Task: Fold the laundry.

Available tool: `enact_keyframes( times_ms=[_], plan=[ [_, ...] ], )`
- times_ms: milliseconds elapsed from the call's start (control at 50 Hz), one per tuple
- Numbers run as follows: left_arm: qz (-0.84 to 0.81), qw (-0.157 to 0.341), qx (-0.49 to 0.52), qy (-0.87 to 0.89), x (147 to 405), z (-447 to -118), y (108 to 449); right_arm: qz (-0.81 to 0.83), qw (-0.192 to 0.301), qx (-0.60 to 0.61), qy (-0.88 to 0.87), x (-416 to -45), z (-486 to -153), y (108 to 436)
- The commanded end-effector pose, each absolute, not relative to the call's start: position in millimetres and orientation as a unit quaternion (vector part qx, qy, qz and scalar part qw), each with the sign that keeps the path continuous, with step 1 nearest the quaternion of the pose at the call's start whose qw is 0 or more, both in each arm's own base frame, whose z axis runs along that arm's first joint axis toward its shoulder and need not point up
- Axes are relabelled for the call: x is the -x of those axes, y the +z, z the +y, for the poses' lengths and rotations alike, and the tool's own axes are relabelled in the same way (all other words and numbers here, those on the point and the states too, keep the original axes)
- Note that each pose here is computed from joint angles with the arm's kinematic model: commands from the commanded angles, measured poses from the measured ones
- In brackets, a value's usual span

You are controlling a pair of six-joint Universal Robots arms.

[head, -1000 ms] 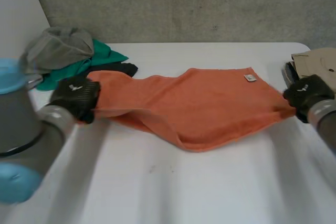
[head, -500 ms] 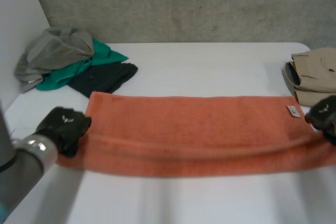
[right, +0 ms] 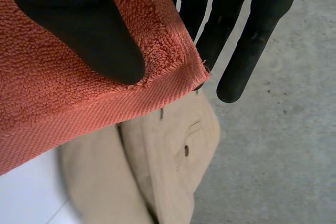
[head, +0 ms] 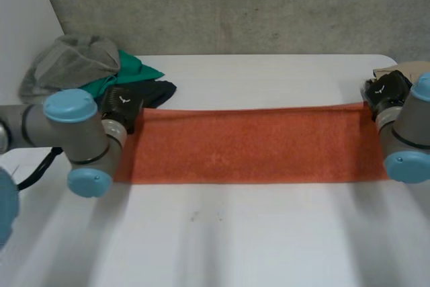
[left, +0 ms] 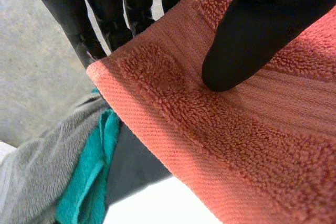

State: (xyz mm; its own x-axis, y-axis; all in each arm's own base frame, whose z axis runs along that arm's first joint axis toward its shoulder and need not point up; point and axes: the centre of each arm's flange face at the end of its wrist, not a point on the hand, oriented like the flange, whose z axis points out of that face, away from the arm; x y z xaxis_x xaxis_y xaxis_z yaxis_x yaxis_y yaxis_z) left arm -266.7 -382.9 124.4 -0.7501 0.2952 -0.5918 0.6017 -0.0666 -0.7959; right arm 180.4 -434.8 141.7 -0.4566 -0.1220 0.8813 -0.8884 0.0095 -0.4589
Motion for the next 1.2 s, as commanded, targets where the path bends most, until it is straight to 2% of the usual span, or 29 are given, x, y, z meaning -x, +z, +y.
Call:
enact_keyframes(
  times_ms=[20, 120, 180, 220, 280, 340, 360, 480, 620, 740, 860, 920, 940, 1020, 1080, 1140, 1160, 1200],
  plan=[
    [0.645, 0.121, -0.366, -0.659, 293, -378, 116, -0.611, 0.343, -0.381, 0.604, -194, -443, 138],
    [0.633, 0.104, -0.380, -0.666, 310, -357, 129, -0.626, 0.311, -0.345, 0.627, -191, -425, 167],
    [0.628, 0.100, -0.380, -0.672, 309, -342, 149, -0.645, 0.283, -0.332, 0.628, -187, -408, 179],
    [0.626, 0.096, -0.380, -0.674, 303, -328, 163, -0.667, 0.248, -0.324, 0.624, -180, -390, 191],
    [0.629, 0.093, -0.378, -0.673, 297, -316, 172, -0.705, 0.196, -0.328, 0.597, -163, -370, 190],
    [0.641, 0.080, -0.367, -0.669, 288, -299, 178, -0.739, 0.159, -0.335, 0.563, -149, -358, 178],
    [0.647, 0.070, -0.362, -0.667, 285, -291, 178, -0.755, 0.133, -0.341, 0.544, -142, -351, 170],
    [0.669, 0.045, -0.346, -0.656, 278, -276, 174, -0.773, 0.102, -0.334, 0.529, -123, -348, 156],
    [0.677, 0.039, -0.342, -0.650, 276, -274, 169, -0.782, 0.111, -0.331, 0.516, -115, -361, 128],
    [0.677, 0.040, -0.339, -0.651, 275, -275, 170, -0.779, 0.149, -0.310, 0.524, -104, -378, 120],
    [0.671, 0.041, -0.335, -0.661, 274, -273, 180, -0.784, 0.267, -0.261, 0.495, -54, -390, 129],
    [0.668, 0.041, -0.332, -0.665, 271, -269, 186, -0.771, 0.316, -0.279, 0.477, -34, -393, 137],
    [0.667, 0.041, -0.331, -0.666, 271, -268, 188, -0.759, 0.347, -0.293, 0.466, -21, -393, 143],
    [0.662, 0.042, -0.328, -0.673, 269, -264, 195, -0.731, 0.397, -0.317, 0.456, -5, -397, 157],
    [0.661, 0.042, -0.328, -0.674, 267, -261, 199, -0.705, 0.393, -0.326, 0.493, -26, -400, 171],
    [0.659, 0.042, -0.326, -0.677, 266, -258, 203, -0.651, 0.358, -0.340, 0.577, -83, -399, 200],
    [0.658, 0.042, -0.325, -0.678, 266, -257, 205, -0.624, 0.327, -0.350, 0.617, -113, -393, 212],
    [0.657, 0.040, -0.322, -0.680, 265, -255, 207, -0.595, 0.290, -0.369, 0.652, -145, -382, 220]
  ],
)
